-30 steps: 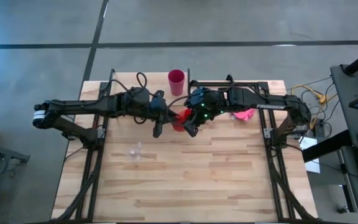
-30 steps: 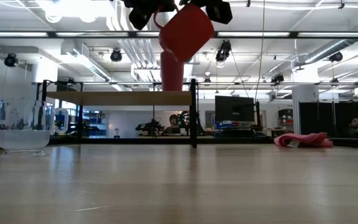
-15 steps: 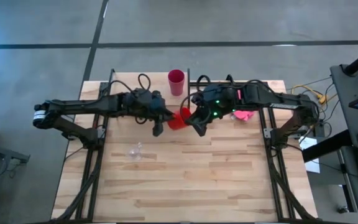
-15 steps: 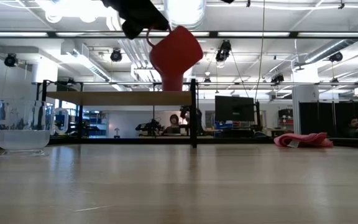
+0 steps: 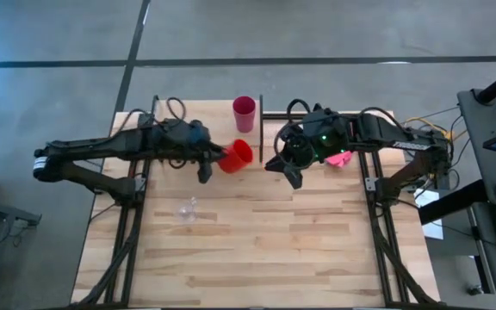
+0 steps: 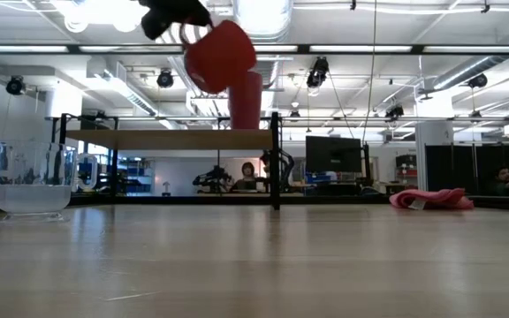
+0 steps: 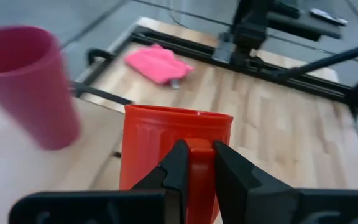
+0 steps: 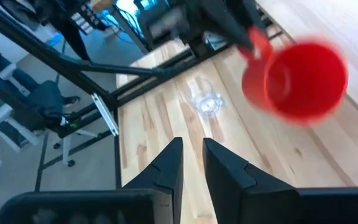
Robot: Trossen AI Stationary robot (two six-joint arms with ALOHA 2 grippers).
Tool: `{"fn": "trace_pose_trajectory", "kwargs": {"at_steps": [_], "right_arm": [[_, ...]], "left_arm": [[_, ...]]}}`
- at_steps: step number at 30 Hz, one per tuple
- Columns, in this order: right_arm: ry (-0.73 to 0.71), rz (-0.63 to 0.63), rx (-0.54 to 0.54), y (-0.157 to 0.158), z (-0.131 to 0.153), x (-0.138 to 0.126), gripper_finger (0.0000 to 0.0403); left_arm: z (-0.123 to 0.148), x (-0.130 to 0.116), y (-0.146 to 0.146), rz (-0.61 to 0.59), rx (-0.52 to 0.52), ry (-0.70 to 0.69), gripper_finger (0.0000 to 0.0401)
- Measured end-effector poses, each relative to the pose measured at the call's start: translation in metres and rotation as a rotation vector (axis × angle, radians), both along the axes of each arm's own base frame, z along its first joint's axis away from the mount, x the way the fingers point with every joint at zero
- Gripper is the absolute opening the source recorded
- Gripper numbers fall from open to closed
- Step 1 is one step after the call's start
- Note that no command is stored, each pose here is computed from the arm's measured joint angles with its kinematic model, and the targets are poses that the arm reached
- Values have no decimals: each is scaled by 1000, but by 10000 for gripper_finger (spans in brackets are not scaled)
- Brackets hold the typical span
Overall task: Stack small to large cups/mugs on shelf
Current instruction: Put the orange mug on the shelf
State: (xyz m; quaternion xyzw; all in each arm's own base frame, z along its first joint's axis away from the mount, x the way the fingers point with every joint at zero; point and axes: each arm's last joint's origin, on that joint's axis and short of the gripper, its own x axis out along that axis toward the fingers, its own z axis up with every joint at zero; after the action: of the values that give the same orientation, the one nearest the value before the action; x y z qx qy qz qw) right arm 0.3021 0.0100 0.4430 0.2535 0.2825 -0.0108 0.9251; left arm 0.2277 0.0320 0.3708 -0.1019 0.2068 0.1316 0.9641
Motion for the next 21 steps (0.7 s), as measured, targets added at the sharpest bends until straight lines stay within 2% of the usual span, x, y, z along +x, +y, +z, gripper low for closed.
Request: {"fn": "trace_pose_trajectory", "kwargs": {"at_steps": [6, 11, 13, 17, 19, 21], "right_arm": [[44, -1, -2, 0, -4, -2, 56], [53, 6, -12, 0, -5, -3, 56], [53, 8, -15, 0, -5, -3, 56], [53, 9, -17, 0, -5, -3, 56], [53, 10, -17, 0, -5, -3, 56], [53, 10, -17, 0, -5, -3, 56]], "left_arm": [[22, -38, 0, 170, 84, -85, 35], [28, -59, 2, 309, 138, -120, 36], [23, -62, 2, 342, 149, -119, 36], [-5, -63, 3, 399, 124, -123, 37], [-19, -63, 4, 419, 124, -175, 37], [-29, -63, 4, 429, 123, -283, 37]]}}
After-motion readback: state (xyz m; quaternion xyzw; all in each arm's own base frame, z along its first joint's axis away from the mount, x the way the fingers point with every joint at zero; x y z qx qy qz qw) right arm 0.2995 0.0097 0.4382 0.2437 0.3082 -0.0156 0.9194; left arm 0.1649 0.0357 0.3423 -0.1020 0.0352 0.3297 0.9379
